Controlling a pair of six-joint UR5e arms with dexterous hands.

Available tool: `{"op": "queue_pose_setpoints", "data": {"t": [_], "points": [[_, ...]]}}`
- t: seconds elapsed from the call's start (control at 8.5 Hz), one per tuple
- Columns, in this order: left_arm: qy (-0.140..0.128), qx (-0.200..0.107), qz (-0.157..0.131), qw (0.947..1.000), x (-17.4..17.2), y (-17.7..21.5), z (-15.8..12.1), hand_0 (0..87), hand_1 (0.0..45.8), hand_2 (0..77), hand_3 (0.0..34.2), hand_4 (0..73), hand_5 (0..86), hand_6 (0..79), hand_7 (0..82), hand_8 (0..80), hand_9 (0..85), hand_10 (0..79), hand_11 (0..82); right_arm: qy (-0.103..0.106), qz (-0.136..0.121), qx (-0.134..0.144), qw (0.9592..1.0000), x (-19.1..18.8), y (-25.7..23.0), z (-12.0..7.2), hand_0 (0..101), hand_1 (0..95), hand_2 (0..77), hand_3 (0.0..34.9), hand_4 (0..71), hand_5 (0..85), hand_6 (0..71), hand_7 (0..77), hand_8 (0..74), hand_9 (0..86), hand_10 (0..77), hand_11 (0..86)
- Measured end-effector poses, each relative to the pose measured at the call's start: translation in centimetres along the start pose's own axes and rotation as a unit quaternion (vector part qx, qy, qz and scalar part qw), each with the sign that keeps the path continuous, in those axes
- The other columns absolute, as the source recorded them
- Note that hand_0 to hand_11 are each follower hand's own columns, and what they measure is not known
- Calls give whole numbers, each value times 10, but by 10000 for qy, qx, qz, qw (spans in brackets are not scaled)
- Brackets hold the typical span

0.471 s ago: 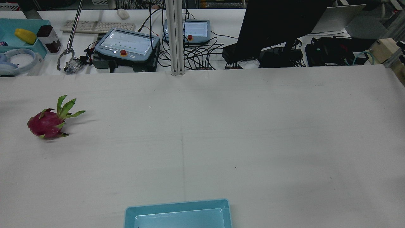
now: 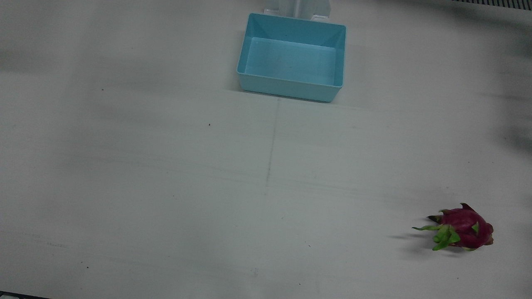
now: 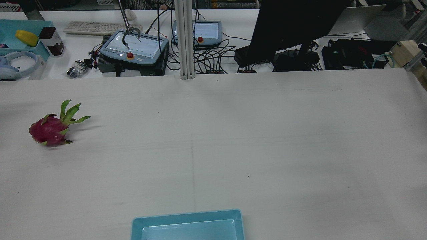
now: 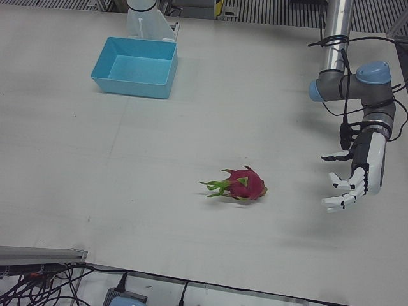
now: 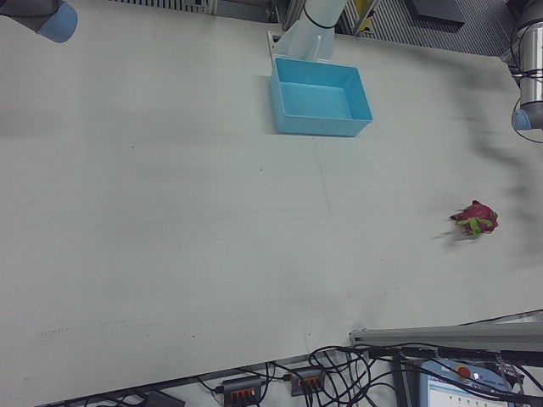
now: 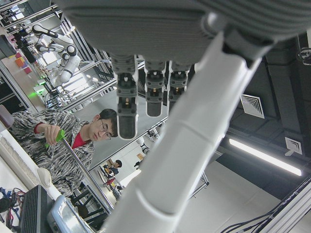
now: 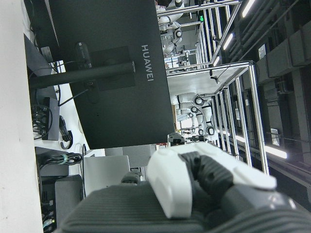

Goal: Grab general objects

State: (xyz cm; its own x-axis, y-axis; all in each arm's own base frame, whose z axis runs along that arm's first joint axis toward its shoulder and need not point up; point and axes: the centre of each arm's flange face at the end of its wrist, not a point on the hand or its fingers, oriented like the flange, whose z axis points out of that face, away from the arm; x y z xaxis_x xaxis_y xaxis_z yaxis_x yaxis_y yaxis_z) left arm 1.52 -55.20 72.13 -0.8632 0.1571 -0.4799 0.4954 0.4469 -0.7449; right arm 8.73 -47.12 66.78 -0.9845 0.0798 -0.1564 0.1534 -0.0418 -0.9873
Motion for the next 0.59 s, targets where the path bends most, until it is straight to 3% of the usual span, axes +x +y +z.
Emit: {"op": "queue_pose_setpoints", "data": {"t": [0.59], "points": [[-386, -111, 120, 9991, -18, 58, 39, 801, 0, 0, 0, 71, 698, 169, 311, 218, 207, 371, 213, 1, 0, -2, 10000, 0, 0, 0, 0, 949, 774, 0, 0, 0, 0, 0, 0, 5, 0, 5]]}}
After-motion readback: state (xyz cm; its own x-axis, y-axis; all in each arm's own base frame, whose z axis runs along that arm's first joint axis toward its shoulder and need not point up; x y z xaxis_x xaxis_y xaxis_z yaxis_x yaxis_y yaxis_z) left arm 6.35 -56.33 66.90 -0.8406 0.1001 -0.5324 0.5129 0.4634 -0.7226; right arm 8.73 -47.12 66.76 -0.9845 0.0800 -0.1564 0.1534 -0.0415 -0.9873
